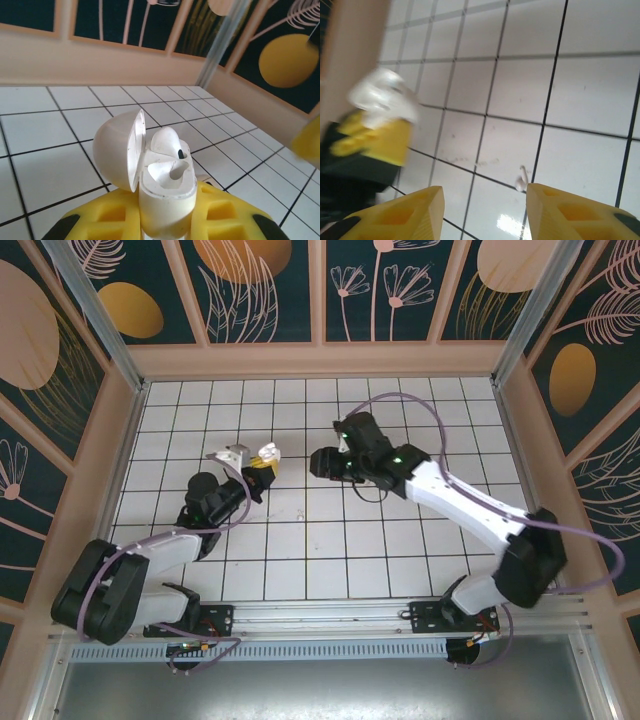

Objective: Insert the wireless bluetooth earbuds into the charging case

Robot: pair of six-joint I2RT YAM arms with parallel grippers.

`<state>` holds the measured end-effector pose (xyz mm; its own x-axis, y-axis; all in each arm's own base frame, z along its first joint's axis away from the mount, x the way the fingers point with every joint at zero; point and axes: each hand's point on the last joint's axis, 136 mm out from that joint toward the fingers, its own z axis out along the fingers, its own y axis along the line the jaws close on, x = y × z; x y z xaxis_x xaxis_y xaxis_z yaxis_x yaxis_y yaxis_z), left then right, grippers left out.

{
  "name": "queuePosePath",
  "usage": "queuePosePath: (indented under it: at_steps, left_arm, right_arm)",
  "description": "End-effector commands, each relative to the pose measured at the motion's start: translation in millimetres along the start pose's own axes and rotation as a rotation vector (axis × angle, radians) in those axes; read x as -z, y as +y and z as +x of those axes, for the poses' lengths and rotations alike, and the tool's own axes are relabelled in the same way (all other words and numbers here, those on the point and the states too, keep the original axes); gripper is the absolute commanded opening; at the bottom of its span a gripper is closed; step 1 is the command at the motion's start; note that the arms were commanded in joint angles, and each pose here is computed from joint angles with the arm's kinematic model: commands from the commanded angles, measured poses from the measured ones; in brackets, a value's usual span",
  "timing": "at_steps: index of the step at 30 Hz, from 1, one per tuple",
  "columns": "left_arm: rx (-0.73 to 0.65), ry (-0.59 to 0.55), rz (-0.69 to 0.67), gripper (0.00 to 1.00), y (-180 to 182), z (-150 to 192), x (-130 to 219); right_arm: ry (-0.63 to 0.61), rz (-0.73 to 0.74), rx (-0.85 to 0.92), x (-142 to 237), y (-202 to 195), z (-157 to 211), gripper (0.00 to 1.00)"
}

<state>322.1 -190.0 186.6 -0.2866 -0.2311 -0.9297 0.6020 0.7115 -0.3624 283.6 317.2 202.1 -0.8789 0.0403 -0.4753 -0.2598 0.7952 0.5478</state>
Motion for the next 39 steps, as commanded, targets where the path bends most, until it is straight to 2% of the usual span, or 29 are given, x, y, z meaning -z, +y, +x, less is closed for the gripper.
queuePosePath:
  at_steps: [1,9,18,30,39]
  left_arm:
    - [0.097,-0.001,-0.097,0.16,21,-6,9]
    - [0.164,-0.013,-0.217,0.16,49,-11,34]
    - [0.152,-0.015,-0.261,0.16,57,-13,44]
    - [0.153,-0.018,-0.246,0.17,53,-13,45]
    - [0.149,-0.016,-0.239,0.17,52,-14,44]
  right_arm:
    - [0.161,0.002,-0.001,-25,0,23,0.46]
    - [0.374,-0.028,0.112,-99,13,55,0.41]
    - [0.514,-0.026,0.17,-147,5,87,0.4]
    - [0.595,0.012,0.189,-164,-16,113,0.4]
    - [0.622,0.151,0.214,-143,-44,121,0.39]
